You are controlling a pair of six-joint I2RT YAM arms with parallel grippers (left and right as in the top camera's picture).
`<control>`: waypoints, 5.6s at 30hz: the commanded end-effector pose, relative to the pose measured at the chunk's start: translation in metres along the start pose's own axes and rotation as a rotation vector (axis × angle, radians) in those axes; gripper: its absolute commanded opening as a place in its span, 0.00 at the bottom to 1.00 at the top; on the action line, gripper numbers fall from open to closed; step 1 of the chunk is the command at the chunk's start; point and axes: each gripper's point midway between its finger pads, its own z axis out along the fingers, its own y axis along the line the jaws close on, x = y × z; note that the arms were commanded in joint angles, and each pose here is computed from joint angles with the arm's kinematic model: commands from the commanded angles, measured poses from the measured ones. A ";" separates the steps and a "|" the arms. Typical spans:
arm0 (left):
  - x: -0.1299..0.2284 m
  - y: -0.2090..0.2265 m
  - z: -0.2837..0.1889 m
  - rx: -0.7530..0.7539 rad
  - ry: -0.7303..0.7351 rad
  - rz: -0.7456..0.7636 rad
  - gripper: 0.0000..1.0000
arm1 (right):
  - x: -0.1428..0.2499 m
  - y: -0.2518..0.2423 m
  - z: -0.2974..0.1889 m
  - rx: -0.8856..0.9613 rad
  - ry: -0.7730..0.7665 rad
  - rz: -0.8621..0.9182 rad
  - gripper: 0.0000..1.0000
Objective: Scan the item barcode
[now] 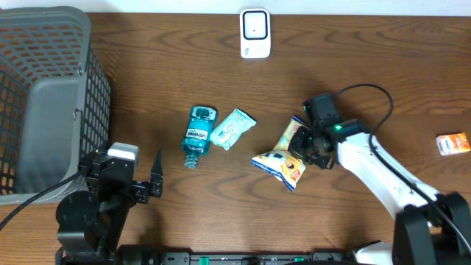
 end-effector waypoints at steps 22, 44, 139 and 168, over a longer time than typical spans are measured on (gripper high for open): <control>-0.004 -0.002 -0.001 0.012 -0.012 -0.008 0.98 | -0.016 0.039 -0.045 -0.303 0.109 0.331 0.01; -0.004 -0.002 -0.001 0.012 -0.012 -0.008 0.98 | -0.017 0.056 -0.041 -0.086 -0.230 -0.183 0.68; -0.004 -0.002 -0.001 0.012 -0.012 -0.008 0.98 | 0.059 0.183 -0.117 -1.019 0.148 -1.029 0.01; -0.004 -0.002 -0.001 0.012 -0.012 -0.008 0.98 | 0.080 0.203 -0.203 -1.583 -0.276 -1.776 0.01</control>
